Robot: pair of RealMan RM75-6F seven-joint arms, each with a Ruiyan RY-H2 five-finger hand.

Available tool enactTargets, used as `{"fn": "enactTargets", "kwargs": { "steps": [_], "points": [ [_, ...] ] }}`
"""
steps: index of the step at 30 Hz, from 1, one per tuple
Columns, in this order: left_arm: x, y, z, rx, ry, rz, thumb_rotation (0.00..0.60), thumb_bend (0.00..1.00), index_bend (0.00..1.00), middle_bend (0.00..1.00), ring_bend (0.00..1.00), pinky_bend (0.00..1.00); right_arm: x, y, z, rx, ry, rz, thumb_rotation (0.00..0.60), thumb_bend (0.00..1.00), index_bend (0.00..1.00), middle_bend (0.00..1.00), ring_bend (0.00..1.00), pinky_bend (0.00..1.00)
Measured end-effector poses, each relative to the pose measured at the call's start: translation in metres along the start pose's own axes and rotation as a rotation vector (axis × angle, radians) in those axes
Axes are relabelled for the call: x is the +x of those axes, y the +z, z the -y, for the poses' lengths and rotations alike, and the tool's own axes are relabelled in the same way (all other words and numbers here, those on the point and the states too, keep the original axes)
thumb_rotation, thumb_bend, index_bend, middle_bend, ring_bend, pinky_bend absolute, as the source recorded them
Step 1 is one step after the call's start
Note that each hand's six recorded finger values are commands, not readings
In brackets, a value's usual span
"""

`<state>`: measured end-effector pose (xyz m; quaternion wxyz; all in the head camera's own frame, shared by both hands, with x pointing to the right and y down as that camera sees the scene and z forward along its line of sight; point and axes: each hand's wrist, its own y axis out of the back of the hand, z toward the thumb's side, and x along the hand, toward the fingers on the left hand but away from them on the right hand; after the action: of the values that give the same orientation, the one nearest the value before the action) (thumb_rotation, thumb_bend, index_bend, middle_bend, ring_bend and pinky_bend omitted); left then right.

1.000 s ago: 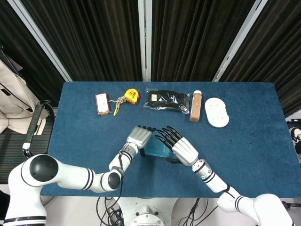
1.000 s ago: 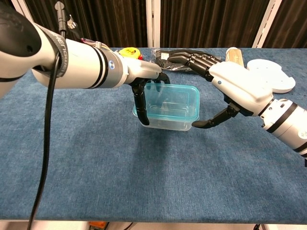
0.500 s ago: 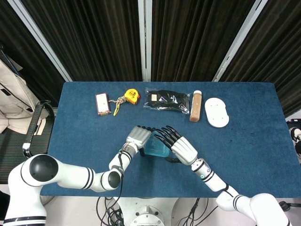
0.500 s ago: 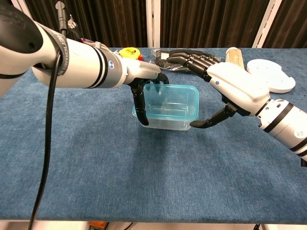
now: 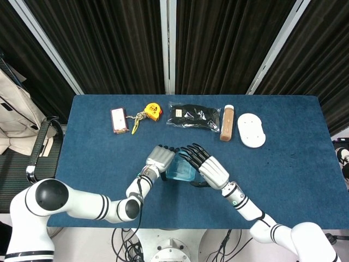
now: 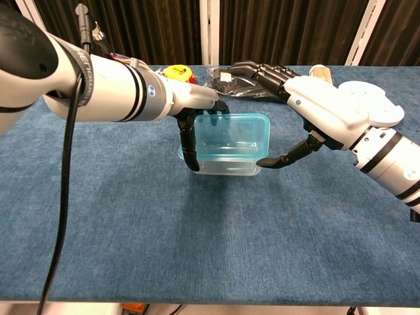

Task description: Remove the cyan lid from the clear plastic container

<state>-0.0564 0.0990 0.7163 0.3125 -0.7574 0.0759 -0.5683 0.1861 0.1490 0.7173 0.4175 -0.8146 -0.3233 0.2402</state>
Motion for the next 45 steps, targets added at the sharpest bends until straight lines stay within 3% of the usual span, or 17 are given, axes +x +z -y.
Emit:
{"fn": "enactTargets", "kwargs": {
  "steps": [14,18,22,36,45],
  "points": [
    [0.000,0.002,0.000,0.012,0.004,-0.002,0.600,0.05,0.23,0.23,0.18,0.19,-0.003,0.003,-0.007,-0.020,-0.011,-0.005,0.600,0.04,0.00,0.00,0.00,0.00],
    [-0.002,0.004,-0.001,0.003,0.001,0.008,0.600,0.05,0.16,0.19,0.14,0.18,-0.001,0.004,-0.009,-0.037,-0.019,-0.010,0.600,0.21,0.01,0.02,0.00,0.00],
    [-0.004,0.006,-0.003,-0.007,0.001,0.020,0.600,0.05,0.13,0.17,0.11,0.18,0.001,0.003,-0.010,-0.052,-0.028,-0.011,0.600,0.32,0.12,0.07,0.00,0.00],
    [-0.011,0.005,-0.004,-0.051,0.003,0.043,0.600,0.05,0.01,0.07,0.02,0.11,0.005,-0.004,-0.008,-0.056,-0.013,0.024,0.600,0.33,0.41,0.12,0.00,0.00],
    [-0.014,0.002,-0.005,-0.057,0.016,0.052,0.600,0.05,0.00,0.00,0.00,0.07,0.005,-0.004,-0.008,-0.058,-0.003,0.036,0.600,0.37,0.57,0.16,0.00,0.00]
  ]
}}
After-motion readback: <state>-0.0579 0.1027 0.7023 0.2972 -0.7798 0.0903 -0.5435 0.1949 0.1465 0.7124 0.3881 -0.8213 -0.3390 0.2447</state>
